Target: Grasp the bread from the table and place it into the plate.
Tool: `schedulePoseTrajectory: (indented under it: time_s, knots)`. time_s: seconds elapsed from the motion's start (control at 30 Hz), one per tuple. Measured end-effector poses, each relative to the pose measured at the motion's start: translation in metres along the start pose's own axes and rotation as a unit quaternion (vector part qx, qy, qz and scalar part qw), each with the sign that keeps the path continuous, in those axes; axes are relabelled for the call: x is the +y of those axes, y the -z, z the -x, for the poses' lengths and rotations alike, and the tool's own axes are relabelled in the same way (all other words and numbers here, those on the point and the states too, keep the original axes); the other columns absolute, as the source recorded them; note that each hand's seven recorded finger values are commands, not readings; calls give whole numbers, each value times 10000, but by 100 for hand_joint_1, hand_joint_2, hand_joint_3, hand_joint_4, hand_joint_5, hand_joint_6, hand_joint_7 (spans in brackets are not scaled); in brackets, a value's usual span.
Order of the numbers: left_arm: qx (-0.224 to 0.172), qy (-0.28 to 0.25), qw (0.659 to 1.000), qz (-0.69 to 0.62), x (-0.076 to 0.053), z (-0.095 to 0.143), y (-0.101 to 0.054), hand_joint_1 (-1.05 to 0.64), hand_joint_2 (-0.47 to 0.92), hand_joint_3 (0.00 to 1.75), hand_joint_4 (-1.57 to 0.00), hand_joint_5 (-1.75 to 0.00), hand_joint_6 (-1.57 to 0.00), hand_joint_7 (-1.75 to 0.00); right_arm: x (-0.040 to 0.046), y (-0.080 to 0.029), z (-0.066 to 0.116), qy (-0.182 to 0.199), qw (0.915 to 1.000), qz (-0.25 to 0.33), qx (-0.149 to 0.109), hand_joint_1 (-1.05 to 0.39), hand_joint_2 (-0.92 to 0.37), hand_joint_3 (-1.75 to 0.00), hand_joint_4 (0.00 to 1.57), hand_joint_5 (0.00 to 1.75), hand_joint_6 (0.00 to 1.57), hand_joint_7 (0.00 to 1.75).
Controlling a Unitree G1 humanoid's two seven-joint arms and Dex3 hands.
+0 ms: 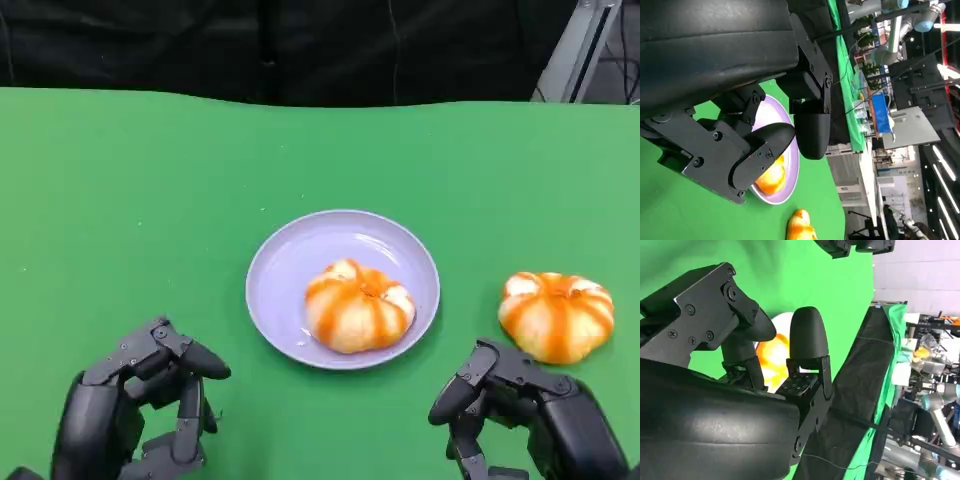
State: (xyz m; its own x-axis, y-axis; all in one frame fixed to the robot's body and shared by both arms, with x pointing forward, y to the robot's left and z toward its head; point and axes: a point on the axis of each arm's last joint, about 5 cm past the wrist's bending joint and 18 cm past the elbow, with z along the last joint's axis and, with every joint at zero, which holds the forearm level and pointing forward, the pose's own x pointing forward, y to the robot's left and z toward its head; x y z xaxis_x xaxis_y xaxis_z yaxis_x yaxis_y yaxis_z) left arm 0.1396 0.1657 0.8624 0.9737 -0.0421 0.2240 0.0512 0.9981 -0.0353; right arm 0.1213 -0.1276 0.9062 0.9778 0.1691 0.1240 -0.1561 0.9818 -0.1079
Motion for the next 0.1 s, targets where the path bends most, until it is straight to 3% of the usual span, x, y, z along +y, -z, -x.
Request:
schedulePoseTrajectory:
  time_s: [0.1]
  knots:
    - [47, 23, 10000, -45, -4, 9, 18, -18, 41, 136, -86, -170, -83, -149, -2, 5, 2, -7, 10000, 16, 11, 4, -43, -128, 72, 165, 74, 137]
